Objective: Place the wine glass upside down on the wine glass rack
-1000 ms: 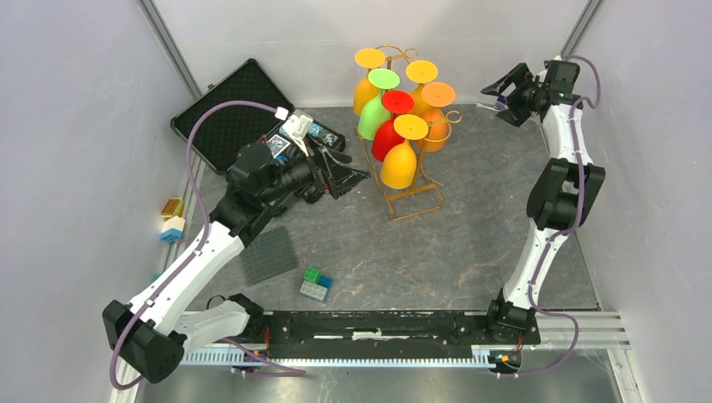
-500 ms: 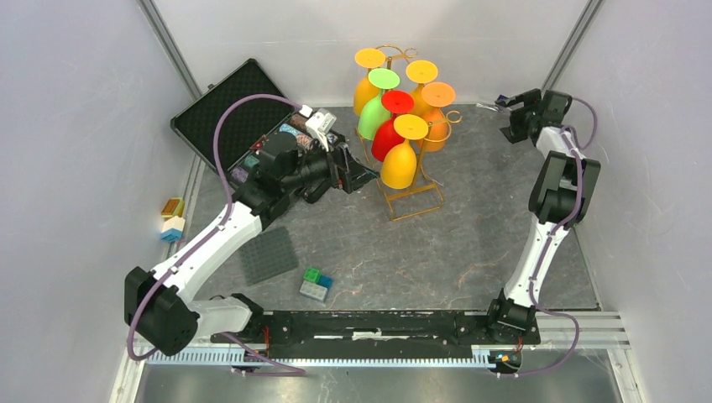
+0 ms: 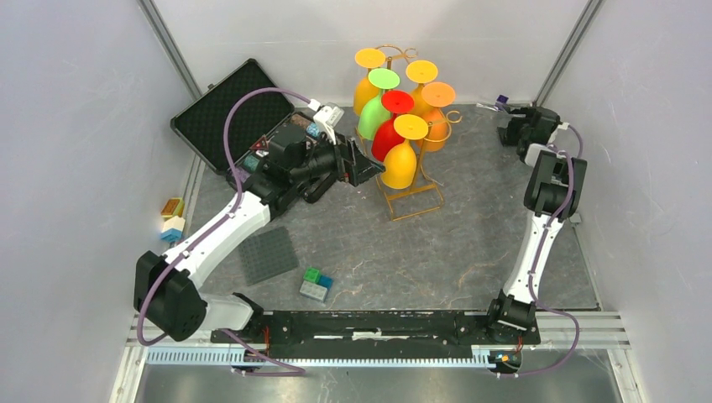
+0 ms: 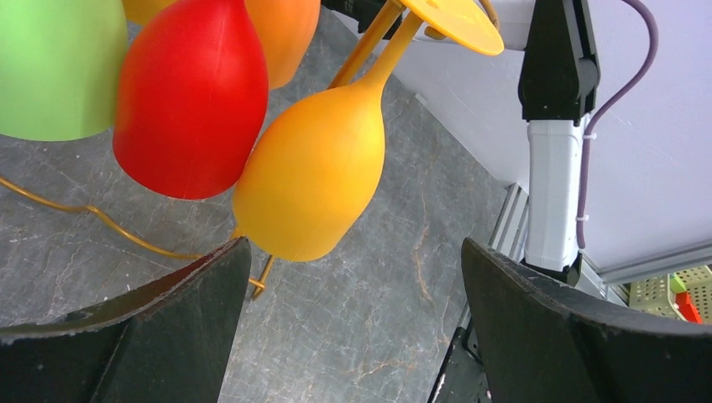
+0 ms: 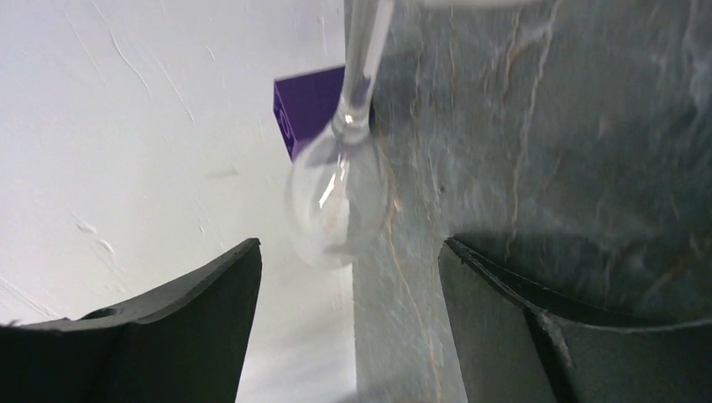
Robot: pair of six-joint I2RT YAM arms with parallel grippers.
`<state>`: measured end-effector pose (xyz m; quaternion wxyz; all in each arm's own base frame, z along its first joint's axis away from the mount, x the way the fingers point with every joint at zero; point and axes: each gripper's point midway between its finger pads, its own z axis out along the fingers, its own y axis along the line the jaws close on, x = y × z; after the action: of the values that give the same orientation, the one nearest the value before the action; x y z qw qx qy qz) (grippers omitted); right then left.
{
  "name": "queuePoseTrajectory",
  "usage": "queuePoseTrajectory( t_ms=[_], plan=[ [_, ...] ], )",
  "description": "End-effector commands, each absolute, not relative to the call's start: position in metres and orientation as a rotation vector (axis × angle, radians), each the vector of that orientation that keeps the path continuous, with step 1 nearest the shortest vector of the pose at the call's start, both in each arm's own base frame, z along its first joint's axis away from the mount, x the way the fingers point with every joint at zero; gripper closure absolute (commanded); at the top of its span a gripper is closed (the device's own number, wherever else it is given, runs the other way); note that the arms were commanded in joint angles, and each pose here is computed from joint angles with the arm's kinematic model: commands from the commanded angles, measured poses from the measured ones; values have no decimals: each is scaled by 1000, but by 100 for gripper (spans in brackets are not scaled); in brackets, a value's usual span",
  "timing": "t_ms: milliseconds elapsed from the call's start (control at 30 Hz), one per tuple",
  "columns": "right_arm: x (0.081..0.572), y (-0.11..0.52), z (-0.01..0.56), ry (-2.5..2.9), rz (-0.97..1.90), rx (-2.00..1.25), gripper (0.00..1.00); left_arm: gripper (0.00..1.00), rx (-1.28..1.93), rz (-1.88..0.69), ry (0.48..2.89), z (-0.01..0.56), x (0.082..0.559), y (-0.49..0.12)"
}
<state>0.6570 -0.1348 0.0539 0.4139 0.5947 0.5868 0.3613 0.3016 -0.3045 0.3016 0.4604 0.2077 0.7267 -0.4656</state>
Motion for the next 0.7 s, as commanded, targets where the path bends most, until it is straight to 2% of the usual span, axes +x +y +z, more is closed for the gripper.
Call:
queuePoseTrajectory(
  t_ms=[0,367,433,500,667],
  plan=[
    [670,-171,41,1313,869,1592,19,2,577,-1143,1677,329,306,-312],
    [682,-200,1,1224,784,1683,28,2,596,-1177,1705,322,316,-324],
    [686,-203,-4,1199,788,1694,33,2,597,-1183,1707,322,317,-326],
    [692,-207,-7,1176,794,1693,43,2,598,-1185,1713,321,318,-327],
    [695,-209,-19,1148,817,1711,52,2,598,-1191,1726,317,321,-330]
  ],
)
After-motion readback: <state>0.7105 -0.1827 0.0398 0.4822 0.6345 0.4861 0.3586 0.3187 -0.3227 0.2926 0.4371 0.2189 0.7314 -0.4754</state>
